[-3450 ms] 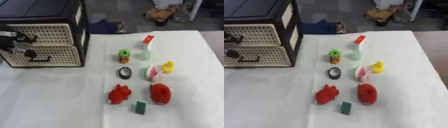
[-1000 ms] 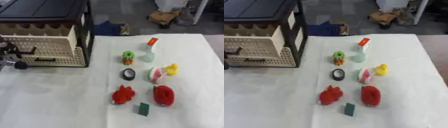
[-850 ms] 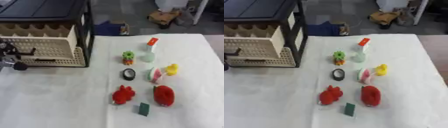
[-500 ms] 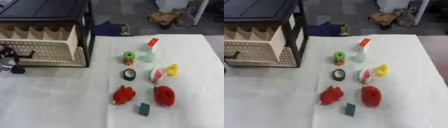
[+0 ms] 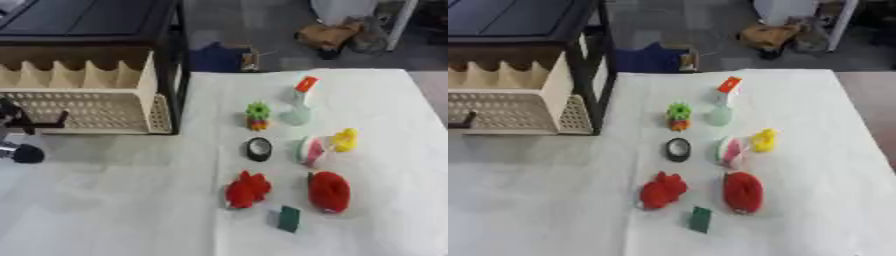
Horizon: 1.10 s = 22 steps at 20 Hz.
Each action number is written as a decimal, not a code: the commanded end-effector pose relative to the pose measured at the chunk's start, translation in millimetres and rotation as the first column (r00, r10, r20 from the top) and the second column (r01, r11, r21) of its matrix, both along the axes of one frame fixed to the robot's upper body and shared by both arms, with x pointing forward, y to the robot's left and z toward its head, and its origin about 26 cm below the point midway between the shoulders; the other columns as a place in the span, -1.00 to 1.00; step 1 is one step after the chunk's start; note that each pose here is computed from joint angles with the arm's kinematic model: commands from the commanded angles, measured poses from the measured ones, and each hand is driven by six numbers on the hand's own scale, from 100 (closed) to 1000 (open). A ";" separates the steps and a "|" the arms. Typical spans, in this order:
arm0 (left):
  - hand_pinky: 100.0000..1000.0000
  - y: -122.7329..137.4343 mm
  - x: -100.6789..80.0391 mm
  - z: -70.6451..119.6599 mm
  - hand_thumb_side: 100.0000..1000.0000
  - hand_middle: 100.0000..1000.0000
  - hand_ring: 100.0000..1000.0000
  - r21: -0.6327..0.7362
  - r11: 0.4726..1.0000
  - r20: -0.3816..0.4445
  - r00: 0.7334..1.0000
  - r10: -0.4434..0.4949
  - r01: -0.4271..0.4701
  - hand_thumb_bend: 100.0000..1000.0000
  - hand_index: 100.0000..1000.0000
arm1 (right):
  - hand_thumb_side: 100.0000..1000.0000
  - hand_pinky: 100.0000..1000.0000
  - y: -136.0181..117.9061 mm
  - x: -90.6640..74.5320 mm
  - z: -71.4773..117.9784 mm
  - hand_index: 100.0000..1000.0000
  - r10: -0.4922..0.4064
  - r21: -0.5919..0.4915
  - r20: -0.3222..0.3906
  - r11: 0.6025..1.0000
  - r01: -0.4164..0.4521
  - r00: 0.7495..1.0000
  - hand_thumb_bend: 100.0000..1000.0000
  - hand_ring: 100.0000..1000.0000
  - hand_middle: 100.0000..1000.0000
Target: Pick up objects from table and place into drawer.
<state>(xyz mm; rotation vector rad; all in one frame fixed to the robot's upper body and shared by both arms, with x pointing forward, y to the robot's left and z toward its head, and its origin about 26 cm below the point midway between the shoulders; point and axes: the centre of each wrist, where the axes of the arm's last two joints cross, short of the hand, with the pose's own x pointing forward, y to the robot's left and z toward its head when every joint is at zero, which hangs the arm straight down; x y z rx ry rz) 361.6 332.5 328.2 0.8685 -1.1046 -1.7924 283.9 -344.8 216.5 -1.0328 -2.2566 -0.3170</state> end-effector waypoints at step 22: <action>-1.00 6.0 -27.5 14.6 1.00 -1.00 -1.00 0.059 0.998 0.059 0.998 0.030 -0.033 0.38 0.78 | 1.00 0.20 -0.7 -2.1 11.2 0.56 -0.003 -0.015 0.041 1.000 0.003 0.999 -1.00 0.17 0.08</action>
